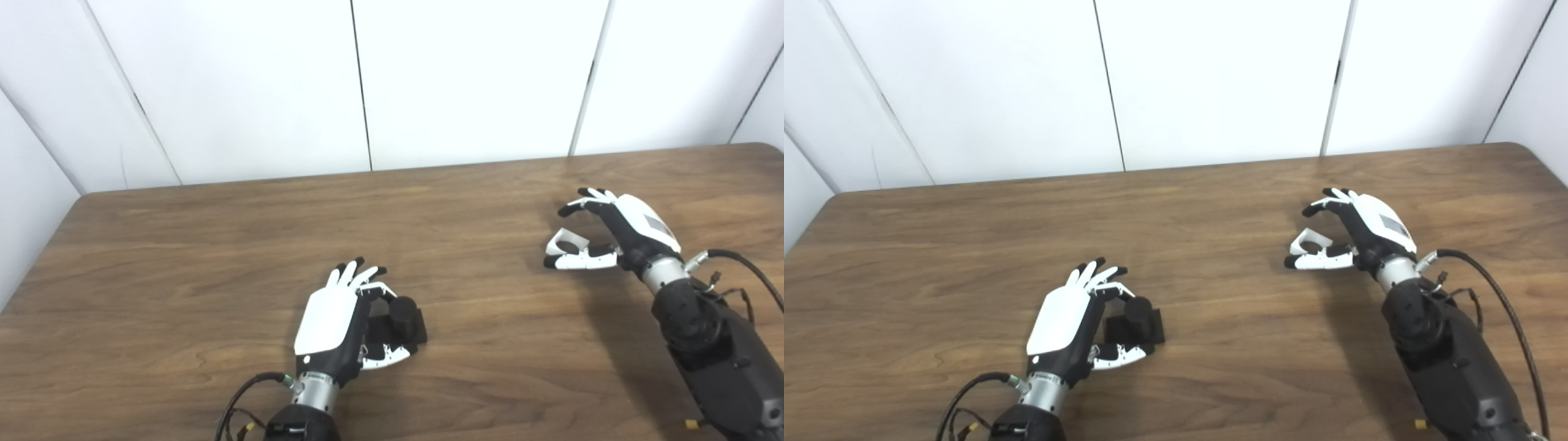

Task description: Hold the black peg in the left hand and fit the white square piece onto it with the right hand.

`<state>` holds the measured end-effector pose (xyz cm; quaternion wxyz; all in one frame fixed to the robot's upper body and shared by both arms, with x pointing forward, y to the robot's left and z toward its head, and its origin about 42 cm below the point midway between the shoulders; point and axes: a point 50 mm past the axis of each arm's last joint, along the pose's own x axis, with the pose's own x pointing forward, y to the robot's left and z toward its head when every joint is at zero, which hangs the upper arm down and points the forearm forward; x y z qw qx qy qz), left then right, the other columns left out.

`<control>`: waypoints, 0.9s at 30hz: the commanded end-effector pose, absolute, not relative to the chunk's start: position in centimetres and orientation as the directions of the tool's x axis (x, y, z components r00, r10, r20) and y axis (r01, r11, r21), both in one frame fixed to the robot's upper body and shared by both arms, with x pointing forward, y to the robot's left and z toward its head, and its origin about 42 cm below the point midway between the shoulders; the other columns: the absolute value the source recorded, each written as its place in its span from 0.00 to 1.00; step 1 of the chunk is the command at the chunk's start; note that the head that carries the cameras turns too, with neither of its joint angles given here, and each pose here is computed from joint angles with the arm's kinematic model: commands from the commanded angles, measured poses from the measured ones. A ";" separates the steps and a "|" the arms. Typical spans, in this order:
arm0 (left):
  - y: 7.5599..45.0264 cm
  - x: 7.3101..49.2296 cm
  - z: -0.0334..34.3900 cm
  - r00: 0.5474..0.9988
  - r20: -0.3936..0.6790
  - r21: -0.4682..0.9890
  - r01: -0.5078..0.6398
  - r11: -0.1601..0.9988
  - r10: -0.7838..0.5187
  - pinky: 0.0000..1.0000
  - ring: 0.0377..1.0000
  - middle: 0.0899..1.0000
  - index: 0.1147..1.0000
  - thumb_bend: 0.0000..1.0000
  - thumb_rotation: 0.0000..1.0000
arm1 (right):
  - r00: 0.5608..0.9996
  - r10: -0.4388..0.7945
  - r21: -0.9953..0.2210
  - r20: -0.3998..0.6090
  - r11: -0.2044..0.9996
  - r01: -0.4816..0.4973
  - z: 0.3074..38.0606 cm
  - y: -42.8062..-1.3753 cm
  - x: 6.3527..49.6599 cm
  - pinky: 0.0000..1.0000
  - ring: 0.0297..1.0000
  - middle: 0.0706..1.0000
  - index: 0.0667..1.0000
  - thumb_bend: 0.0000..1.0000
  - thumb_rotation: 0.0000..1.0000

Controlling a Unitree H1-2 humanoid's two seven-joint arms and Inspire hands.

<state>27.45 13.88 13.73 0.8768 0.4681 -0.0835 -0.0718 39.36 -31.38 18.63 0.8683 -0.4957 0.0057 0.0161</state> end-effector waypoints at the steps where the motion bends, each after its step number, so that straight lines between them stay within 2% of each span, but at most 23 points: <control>1: 14.7 27.6 13.0 0.981 0.035 0.853 0.070 0.517 -0.190 1.00 0.98 0.87 0.42 0.52 0.07 | 0.997 0.034 -0.866 0.075 0.497 0.049 21.3 -31.3 40.6 0.98 0.99 0.94 0.71 0.93 0.42; 17: 14.7 27.4 13.1 0.982 0.033 0.856 0.068 0.512 -0.184 1.00 0.98 0.87 0.42 0.52 0.08 | 1.000 0.014 -0.876 0.023 0.483 0.013 20.0 -32.4 41.1 0.99 0.99 0.93 0.72 0.92 0.42; 27: 14.8 27.5 13.1 0.982 0.038 0.850 0.065 0.524 -0.184 1.00 0.98 0.86 0.42 0.52 0.08 | 1.000 0.007 -0.883 0.026 0.468 0.020 19.8 -33.1 40.7 0.98 0.99 0.93 0.71 0.92 0.42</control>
